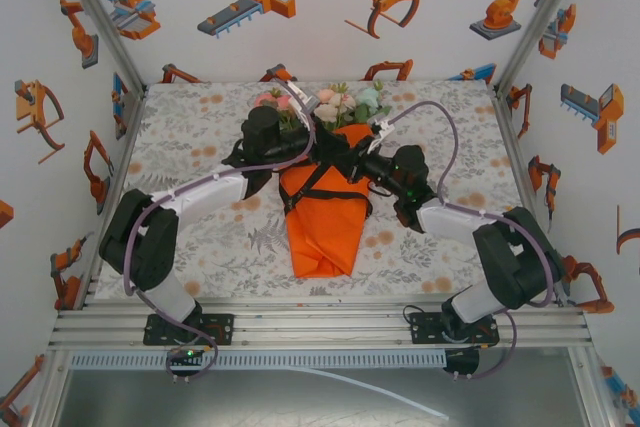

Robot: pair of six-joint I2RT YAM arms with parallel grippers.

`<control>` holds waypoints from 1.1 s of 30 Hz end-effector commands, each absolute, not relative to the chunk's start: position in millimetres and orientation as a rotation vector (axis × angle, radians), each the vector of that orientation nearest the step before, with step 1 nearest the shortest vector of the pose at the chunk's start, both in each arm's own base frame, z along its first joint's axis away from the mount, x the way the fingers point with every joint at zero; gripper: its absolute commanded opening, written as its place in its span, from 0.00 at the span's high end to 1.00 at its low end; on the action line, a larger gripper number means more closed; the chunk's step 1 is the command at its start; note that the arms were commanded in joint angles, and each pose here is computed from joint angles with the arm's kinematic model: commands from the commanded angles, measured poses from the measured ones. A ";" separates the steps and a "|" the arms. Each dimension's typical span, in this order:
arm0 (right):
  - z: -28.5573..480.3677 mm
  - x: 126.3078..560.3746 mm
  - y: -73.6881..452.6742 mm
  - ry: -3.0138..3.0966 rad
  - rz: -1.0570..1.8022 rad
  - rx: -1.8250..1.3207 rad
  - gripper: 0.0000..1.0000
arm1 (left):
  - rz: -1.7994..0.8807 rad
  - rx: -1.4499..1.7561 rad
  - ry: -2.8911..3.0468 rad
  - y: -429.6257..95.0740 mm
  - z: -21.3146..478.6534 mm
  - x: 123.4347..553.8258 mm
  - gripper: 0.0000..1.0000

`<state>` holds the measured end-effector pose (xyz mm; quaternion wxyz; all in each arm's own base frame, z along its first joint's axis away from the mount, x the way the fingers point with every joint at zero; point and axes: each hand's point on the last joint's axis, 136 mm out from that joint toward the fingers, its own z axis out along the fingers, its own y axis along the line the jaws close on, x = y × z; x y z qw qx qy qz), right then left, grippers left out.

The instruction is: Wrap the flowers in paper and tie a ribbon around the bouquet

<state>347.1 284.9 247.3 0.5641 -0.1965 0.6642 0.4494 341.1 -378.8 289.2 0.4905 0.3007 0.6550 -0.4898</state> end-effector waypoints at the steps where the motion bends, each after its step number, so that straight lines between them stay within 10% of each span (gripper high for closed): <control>1: 278.8 339.3 281.6 1.444 1.050 -0.478 1.00 | -1.110 0.633 1.530 -356.4 326.8 347.7 0.54; 4: 283.9 338.1 276.0 1.458 0.988 -0.489 1.00 | -0.890 0.437 1.634 -314.8 321.2 377.8 0.35; 9: 309.1 337.5 267.1 1.430 0.917 -0.483 1.00 | -0.381 0.056 1.941 -215.4 255.2 423.3 0.33; 33: 471.4 299.9 287.9 1.174 0.920 -0.631 1.00 | -0.509 -0.013 2.097 -198.4 176.1 415.9 0.33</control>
